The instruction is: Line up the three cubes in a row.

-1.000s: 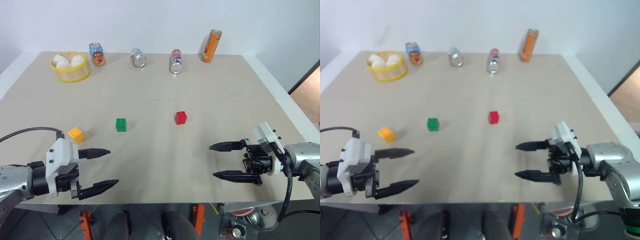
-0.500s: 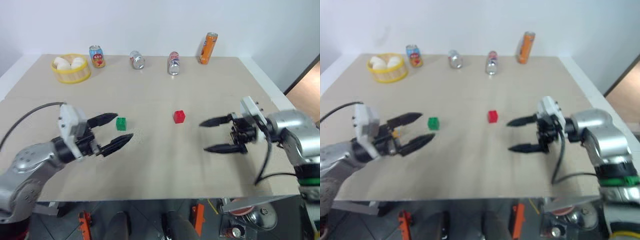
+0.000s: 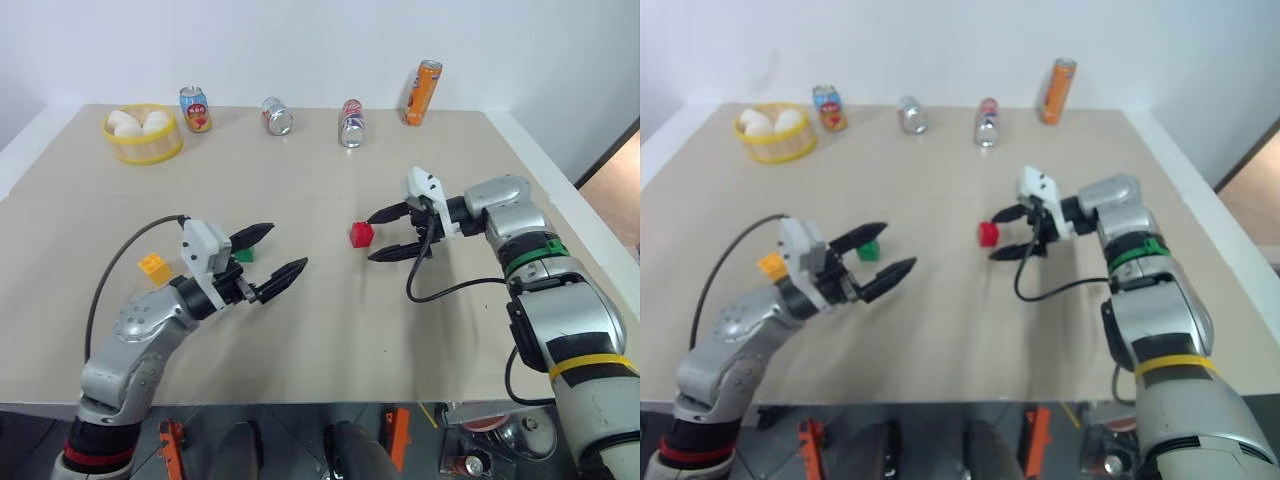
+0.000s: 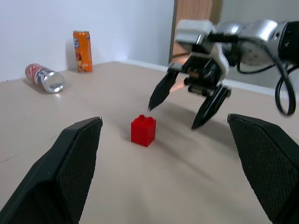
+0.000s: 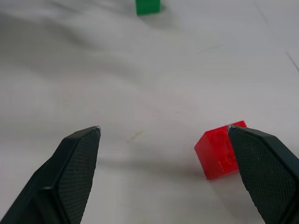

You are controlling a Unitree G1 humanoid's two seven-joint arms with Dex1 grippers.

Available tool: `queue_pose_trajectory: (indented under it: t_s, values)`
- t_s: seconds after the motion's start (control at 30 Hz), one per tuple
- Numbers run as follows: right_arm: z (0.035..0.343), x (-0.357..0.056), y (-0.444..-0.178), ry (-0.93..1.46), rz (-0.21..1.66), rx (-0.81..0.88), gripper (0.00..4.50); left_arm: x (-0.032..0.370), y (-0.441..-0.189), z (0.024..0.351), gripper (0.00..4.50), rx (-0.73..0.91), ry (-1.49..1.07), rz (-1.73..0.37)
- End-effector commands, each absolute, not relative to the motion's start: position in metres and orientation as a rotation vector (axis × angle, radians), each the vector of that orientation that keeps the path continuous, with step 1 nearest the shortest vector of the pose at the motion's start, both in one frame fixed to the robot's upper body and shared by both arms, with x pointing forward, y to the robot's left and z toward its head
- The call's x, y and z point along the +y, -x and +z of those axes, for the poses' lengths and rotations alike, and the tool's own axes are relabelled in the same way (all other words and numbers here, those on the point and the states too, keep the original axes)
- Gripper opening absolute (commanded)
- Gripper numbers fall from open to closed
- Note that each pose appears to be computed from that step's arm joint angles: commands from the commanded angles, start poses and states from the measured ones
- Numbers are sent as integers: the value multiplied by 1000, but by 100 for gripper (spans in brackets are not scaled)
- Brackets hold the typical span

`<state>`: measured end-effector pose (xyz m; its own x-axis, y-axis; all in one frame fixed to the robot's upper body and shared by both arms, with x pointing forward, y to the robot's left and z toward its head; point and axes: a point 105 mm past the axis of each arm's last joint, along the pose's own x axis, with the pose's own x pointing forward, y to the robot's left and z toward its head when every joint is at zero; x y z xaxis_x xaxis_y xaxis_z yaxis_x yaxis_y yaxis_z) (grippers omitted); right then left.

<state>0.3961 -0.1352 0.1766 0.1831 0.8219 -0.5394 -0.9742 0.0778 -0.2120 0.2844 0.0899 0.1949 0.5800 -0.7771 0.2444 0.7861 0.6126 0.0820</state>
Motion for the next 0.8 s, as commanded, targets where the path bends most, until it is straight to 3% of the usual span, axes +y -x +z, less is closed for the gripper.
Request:
queue_pose_trajectory:
  t_s: [0.03,0.27,0.4,0.53,0.63,0.8]
  values:
    - [190,-129,-403,655,1343,260,450,85,-282,209,444,-337,29,-892]
    - [205,-116,-411,648,1301,178,450,85,-281,211,444,-353,67,-850]
    - [239,-122,-420,528,1206,94,450,84,-284,216,444,-370,62,-849]
    - [252,-133,-421,446,1162,70,450,90,-287,217,444,-380,71,-831]
    - [253,-138,-424,389,1125,65,450,90,-289,217,444,-384,76,-832]
    - [229,-144,-431,353,1047,143,450,83,-293,220,444,-400,101,-845]
